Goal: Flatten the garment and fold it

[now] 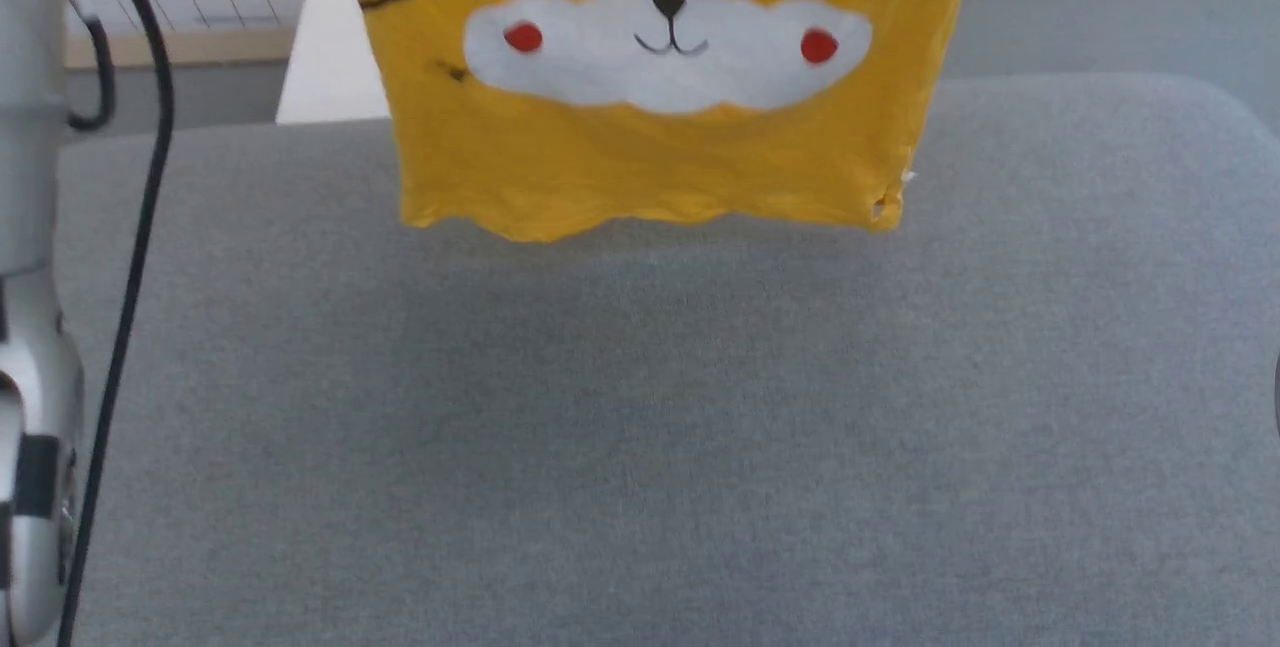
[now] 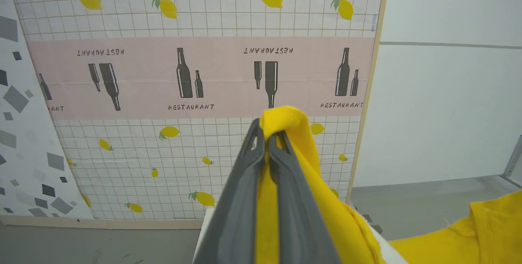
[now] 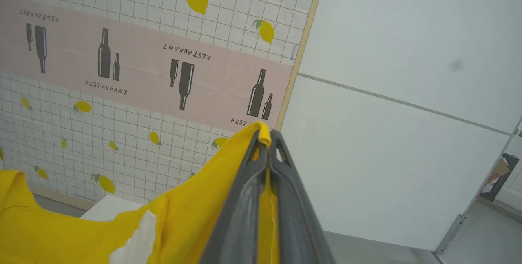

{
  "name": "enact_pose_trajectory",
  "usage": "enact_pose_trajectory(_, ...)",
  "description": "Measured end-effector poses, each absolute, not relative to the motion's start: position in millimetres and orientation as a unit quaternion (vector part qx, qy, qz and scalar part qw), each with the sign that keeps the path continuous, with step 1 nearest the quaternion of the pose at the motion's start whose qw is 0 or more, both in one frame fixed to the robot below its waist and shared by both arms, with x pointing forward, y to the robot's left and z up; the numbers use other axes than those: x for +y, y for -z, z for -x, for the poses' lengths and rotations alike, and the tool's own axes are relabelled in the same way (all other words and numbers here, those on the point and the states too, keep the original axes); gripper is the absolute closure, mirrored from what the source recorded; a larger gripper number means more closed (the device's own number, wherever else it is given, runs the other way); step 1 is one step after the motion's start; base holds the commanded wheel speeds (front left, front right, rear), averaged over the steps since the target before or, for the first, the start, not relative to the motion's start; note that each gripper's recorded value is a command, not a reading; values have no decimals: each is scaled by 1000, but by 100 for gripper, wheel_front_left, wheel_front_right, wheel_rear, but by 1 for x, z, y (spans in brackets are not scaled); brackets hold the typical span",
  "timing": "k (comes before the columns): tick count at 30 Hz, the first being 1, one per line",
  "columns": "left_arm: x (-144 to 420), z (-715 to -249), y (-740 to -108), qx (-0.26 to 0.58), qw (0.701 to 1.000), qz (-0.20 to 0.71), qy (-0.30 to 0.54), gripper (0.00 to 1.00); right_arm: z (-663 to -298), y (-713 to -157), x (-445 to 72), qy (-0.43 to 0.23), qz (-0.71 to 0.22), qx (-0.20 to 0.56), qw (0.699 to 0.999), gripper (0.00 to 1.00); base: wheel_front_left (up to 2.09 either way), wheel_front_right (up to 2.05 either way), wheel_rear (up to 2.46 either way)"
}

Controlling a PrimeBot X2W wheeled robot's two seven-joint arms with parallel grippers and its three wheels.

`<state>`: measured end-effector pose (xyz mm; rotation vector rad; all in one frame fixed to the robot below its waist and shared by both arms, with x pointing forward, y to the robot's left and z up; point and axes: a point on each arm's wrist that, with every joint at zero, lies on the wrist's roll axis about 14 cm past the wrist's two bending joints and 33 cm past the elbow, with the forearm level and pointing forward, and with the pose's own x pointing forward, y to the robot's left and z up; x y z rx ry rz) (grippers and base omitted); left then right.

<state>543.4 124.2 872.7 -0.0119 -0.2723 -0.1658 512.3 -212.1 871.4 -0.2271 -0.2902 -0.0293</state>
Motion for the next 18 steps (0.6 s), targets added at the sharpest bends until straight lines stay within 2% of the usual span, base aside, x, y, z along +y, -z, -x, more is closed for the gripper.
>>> enact_pose_trajectory(5,121,-569,-884,-183,980,29,72,100,-542,-869,-208,15,114,-148,982,100,0,0,0)
enact_pose_trajectory(18,121,-646,-850,-273,955,102,53,100,-630,-827,-203,20,179,-164,970,100,0,0,0)
